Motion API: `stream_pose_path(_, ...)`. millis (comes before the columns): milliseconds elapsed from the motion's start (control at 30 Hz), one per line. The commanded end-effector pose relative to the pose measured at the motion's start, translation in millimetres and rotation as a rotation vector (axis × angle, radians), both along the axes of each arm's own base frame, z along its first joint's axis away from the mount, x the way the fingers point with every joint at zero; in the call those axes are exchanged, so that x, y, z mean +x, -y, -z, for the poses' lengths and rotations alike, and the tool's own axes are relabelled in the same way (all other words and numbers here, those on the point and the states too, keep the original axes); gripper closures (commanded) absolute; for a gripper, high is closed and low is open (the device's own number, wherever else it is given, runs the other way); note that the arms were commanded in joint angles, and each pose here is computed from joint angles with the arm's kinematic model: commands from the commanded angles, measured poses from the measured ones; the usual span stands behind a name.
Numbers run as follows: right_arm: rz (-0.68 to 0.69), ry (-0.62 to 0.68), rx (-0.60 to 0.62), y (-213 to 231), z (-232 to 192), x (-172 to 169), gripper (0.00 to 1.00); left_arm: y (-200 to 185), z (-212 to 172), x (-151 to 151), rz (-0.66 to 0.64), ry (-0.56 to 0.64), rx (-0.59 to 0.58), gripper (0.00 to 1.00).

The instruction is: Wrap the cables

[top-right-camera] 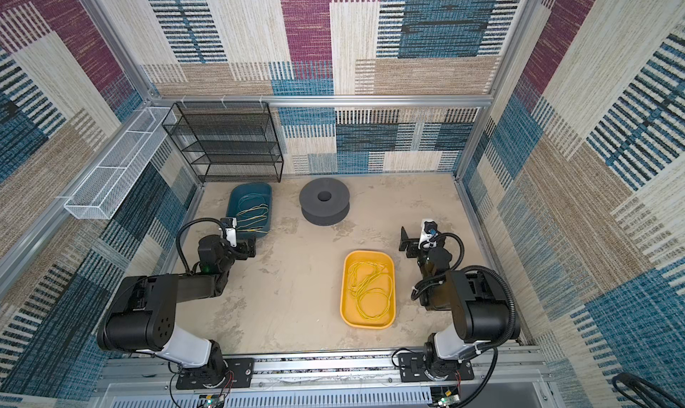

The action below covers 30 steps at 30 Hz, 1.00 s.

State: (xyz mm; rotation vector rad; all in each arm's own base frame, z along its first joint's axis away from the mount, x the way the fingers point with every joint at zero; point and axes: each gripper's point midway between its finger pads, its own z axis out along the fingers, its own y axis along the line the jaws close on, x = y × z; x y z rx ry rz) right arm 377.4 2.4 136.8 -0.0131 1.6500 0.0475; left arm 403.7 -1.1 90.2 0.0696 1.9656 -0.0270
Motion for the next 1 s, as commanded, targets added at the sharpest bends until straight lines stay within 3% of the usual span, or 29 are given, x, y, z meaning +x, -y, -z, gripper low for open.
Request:
stream_pose_path(0, -0.009, 0.029, -0.008, -1.7, -7.0, -0.4, 0.01, -2.3, -2.8, 0.8, -0.017, 0.011, -0.009, 0.01)
stream_pose_path(700, -0.011, 0.026, -0.005, -1.7, -6.5, 0.3, 0.01, -4.5, -2.4, 0.7, -0.012, 0.006, -0.036, 0.01)
stream_pose_path(967, 0.034, 0.034, -0.002, 4.1, -9.9, -0.9, 0.01, -15.5, -5.8, -1.3, -0.087, 0.028, -0.027, 0.01)
